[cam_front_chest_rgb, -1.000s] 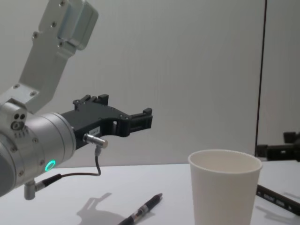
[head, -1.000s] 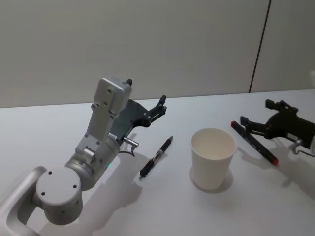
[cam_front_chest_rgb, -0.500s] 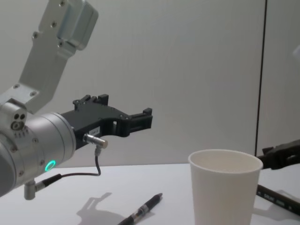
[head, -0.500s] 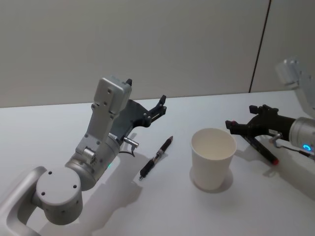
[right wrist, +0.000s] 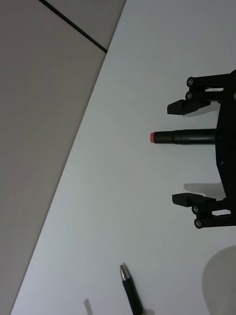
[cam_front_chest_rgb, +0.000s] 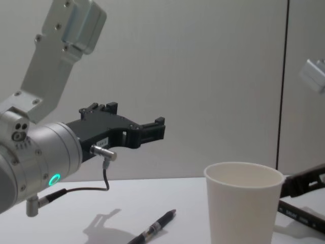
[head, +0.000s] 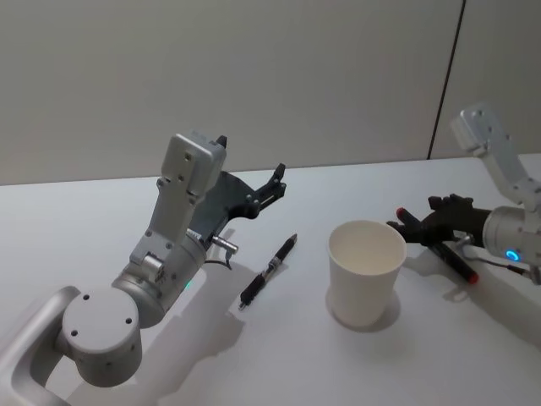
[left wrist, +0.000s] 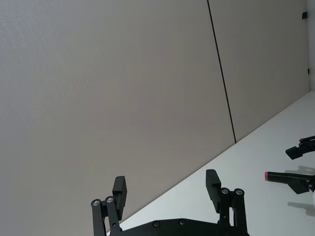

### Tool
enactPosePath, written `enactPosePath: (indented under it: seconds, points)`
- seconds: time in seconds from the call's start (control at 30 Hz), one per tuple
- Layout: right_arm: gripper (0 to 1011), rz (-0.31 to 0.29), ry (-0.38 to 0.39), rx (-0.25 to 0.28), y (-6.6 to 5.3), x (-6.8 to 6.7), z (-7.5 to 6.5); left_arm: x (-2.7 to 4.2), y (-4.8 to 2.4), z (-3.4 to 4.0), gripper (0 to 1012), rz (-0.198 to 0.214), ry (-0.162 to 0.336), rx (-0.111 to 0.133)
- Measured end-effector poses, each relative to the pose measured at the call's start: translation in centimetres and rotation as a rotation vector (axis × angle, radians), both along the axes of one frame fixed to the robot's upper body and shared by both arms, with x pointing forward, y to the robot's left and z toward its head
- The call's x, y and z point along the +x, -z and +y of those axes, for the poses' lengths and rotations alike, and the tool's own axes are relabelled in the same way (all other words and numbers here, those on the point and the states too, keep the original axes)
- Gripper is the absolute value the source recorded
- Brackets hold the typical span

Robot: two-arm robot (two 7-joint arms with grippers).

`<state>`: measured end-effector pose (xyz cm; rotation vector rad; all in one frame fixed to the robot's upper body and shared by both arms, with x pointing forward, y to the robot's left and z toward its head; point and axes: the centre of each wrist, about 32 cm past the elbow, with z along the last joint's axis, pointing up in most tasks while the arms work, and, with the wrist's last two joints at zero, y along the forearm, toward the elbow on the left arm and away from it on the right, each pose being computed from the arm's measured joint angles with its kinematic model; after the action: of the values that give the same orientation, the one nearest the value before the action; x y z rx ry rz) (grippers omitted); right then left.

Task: Place the pen into the pen holder.

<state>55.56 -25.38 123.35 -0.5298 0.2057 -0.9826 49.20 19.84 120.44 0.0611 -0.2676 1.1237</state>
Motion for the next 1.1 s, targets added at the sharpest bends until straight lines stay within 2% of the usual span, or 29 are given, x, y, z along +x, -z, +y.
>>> enactPosePath:
  seconds: [0.5, 1.1]
  points:
    - [1001, 0.051, 0.034, -0.049, 0.9, 0.2, 0.9, 0.0, 0.0, 0.0, 1001, 0.0, 0.0, 0.0]
    - [981, 0.064, 0.053, -0.058, 1.3, 0.6, 1.4, 0.0, 0.0, 0.0, 1001, 0.0, 0.0, 0.0]
